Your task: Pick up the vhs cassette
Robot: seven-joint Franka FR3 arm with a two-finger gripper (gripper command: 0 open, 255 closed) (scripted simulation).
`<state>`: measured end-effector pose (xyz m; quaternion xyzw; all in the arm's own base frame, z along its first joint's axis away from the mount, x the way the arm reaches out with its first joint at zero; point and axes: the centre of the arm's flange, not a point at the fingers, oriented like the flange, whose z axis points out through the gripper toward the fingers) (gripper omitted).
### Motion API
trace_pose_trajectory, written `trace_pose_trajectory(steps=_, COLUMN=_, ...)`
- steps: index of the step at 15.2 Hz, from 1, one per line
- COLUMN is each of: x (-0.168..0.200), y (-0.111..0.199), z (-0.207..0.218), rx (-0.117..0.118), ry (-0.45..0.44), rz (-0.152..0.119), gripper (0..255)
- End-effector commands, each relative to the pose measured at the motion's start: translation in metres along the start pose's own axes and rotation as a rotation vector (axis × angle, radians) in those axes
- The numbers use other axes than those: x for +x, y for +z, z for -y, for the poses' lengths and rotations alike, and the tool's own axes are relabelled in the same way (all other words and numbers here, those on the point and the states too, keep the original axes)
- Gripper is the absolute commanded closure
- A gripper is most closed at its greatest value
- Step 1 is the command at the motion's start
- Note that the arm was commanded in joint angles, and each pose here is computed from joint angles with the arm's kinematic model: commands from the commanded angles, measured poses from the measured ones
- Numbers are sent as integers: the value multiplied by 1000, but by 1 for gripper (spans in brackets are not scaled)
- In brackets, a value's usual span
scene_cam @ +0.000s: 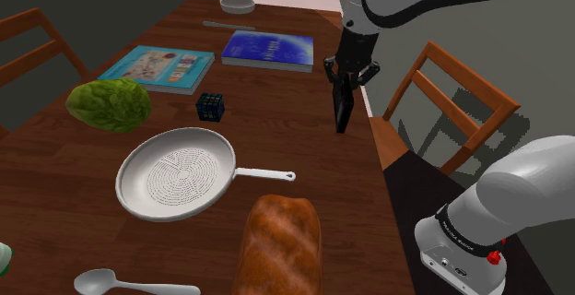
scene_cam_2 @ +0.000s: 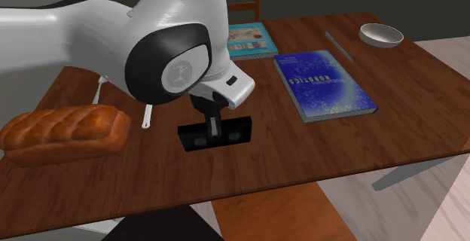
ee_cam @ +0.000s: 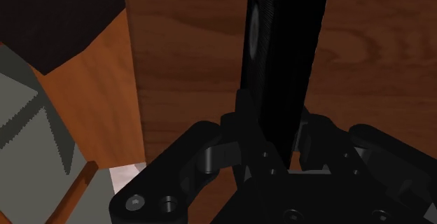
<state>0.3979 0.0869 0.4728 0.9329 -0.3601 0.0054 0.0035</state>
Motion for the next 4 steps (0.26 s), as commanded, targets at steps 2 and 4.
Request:
trace_pose_trajectory(steps=2, x=1, y=-16, z=0, rx=0, ry=0, rz=0, gripper=255)
trace_pose_trajectory(steps=4, x=1, y=-16, z=0, rx=0, ry=0, rz=0, gripper=255)
